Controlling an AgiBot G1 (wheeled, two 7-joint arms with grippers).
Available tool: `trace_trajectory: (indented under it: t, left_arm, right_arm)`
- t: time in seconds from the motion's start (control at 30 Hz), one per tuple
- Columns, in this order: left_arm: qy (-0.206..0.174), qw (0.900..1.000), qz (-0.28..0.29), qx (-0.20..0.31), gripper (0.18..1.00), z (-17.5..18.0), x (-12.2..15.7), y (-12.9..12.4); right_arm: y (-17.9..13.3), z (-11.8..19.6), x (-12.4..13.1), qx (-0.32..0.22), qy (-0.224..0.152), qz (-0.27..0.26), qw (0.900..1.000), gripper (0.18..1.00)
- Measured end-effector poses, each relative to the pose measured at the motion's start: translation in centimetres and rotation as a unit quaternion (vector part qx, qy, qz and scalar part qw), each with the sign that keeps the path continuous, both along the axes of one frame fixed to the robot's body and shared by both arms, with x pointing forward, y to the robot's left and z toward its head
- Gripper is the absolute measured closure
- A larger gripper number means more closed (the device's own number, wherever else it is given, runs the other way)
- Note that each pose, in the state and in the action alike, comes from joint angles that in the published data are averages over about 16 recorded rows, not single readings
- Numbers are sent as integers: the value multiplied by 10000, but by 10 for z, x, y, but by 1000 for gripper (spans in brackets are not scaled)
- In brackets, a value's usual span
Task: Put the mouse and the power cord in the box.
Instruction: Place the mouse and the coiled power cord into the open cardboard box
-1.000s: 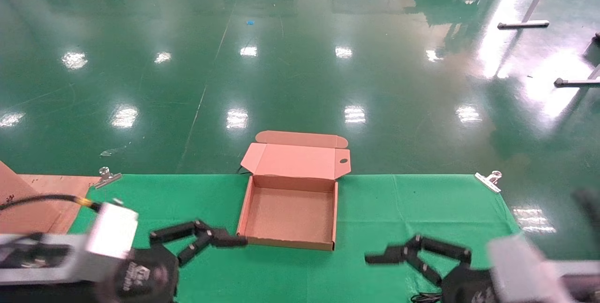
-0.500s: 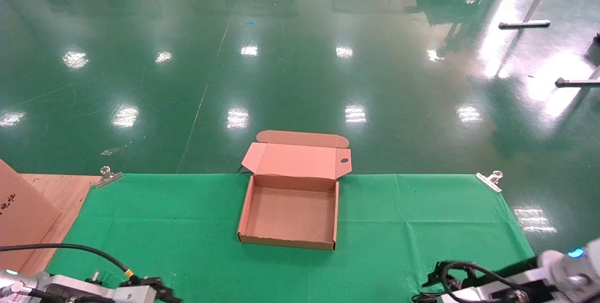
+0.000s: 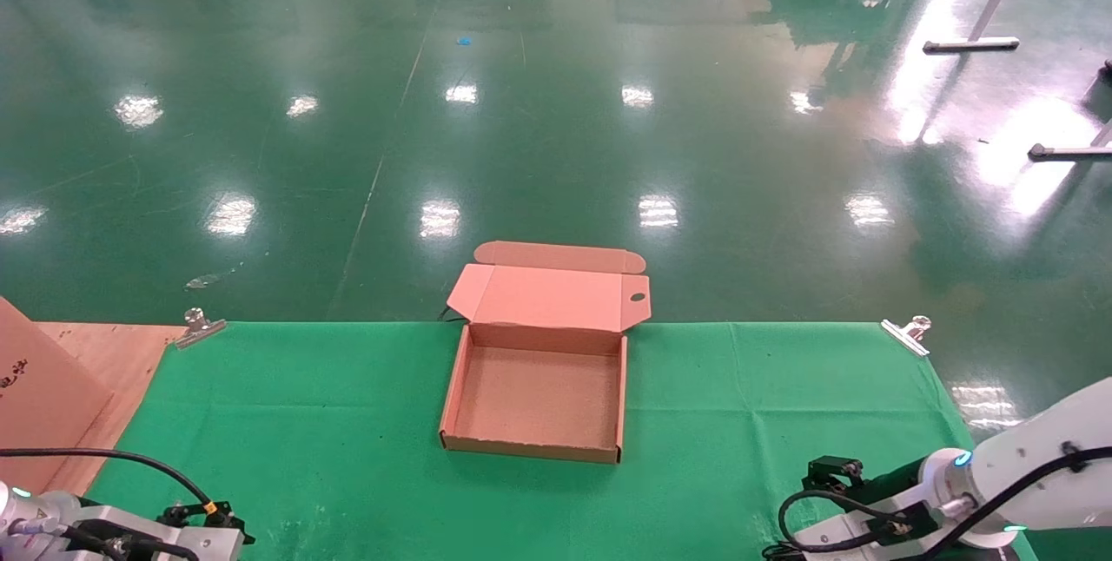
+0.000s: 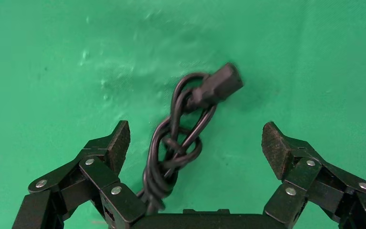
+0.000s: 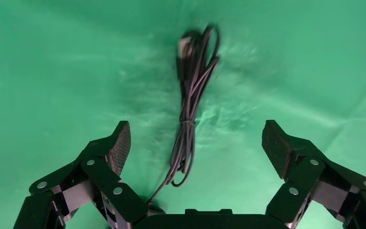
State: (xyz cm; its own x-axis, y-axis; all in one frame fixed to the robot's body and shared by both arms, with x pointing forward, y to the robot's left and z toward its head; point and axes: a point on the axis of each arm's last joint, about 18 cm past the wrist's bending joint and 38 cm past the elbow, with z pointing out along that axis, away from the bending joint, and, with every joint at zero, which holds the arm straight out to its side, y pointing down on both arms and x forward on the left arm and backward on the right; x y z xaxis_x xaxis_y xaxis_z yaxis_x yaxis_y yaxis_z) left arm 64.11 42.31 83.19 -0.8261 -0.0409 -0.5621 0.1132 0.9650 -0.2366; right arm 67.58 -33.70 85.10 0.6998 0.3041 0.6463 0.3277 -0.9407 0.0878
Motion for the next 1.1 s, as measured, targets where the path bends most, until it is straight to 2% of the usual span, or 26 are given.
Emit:
trace_trajectory:
  t: [0.33,0.77,1.1]
  left_arm:
    - [-96,9998,183,-43,184,-7,10,14]
    - [-116,9995,246,-139,195,-11,13,19]
    - [-126,9995,274,-131,268,-10,12,23]
  right_arm:
    - [-3,-15,26,-56,30,-126,9999,178]
    - [-6,-15,35,69,98,-134,9998,190]
    - [-6,-13,35,106,181,-82,9997,277]
